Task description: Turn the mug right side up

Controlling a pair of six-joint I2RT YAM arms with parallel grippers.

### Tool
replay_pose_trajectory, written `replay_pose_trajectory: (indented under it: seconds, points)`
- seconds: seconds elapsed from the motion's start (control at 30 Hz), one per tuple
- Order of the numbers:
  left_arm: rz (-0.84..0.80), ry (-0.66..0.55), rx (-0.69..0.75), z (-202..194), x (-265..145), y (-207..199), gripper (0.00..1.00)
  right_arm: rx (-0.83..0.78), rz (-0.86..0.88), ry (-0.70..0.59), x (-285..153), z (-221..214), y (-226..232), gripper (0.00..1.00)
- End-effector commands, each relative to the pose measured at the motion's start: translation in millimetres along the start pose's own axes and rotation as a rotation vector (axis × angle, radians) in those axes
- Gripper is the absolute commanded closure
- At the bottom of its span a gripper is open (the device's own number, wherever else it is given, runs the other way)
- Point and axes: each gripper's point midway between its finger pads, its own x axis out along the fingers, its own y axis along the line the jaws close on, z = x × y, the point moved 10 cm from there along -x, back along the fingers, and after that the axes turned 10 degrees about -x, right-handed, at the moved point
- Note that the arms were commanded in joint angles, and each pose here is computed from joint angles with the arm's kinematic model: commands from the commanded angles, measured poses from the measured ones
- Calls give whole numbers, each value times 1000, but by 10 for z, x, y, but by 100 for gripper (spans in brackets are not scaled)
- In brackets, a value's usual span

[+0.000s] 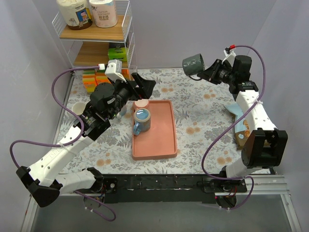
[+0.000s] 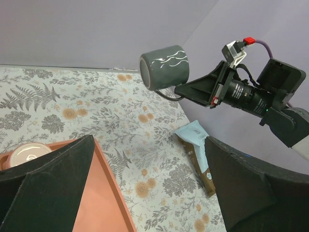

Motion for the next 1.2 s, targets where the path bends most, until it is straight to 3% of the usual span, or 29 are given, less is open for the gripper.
replay_pose_trajectory:
  seconds: [0.0,0.2,0.67,1.17]
  points:
    - [21,-10,15,24,-27,14,2,-171,-66,-44,6,200,121,99]
    - [27,3,18,-4,4,26,2,-370,-229,47,270,-38,147,99]
    - [53,24,24,-53,38,64,2,-566,-396,171,789,-468,-50,99]
    - [205,163,34,-376,134,319,2,-642,-563,261,1172,-1021,-394,99]
